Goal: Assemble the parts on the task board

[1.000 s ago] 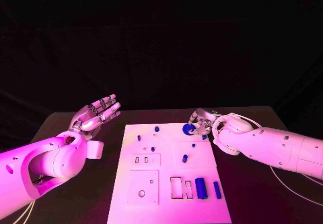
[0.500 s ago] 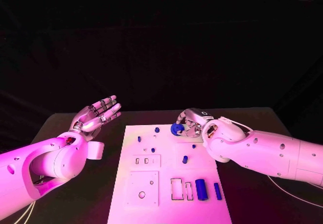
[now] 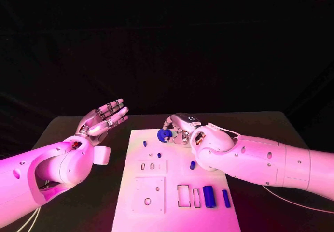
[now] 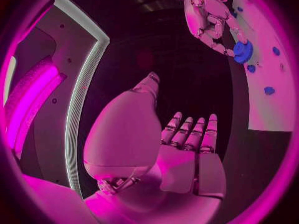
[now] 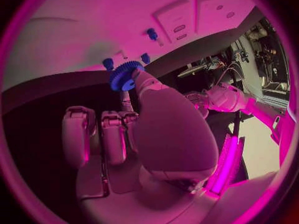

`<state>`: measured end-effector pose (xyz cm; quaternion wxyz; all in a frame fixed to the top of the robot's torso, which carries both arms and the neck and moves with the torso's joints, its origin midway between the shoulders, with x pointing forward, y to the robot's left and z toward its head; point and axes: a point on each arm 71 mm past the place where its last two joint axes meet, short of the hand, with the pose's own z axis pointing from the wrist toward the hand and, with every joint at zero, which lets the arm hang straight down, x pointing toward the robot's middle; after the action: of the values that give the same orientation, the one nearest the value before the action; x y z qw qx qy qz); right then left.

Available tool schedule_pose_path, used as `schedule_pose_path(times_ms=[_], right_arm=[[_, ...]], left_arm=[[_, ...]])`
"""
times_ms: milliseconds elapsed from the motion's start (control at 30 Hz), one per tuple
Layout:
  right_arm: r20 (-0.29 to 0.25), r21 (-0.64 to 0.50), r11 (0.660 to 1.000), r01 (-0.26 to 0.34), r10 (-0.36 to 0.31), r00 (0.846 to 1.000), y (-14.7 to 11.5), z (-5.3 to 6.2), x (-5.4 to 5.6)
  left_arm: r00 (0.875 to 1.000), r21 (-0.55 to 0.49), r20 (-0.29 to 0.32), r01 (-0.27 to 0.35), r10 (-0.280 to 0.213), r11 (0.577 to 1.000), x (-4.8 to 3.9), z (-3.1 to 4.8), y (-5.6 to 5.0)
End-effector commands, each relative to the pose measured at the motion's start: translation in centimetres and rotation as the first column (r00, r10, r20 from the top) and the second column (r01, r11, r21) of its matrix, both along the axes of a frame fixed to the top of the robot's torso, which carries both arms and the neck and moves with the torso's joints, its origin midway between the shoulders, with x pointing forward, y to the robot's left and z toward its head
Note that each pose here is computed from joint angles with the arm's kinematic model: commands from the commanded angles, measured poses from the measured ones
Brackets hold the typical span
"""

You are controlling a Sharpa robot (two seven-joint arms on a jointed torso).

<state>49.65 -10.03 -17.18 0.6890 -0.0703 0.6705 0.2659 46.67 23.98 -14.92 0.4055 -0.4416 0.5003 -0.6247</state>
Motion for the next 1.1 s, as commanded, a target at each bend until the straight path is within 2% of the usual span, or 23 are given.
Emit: schedule_pose_path(times_ms=[33, 500, 1100], right_arm=[[0.019, -0.020, 1.000, -0.006, 0.006, 1.000, 0.5, -0.1, 0.3], [-0.034, -0.050, 0.999, -0.007, 0.006, 0.999, 1.7, -2.2, 0.9], [-0.052, -0.078, 0.997, 0.020, -0.024, 0.998, 1.4, -3.1, 1.8]], left_arm=[[1.000, -0.011, 0.008, 0.019, -0.019, 1.000, 0.00, 0.14, -0.3], [0.999, -0.016, 0.008, 0.031, -0.031, 0.999, 0.12, 0.09, -0.8], [1.000, -0.015, 0.006, 0.029, -0.029, 0.999, 0.15, 0.06, -0.7]])
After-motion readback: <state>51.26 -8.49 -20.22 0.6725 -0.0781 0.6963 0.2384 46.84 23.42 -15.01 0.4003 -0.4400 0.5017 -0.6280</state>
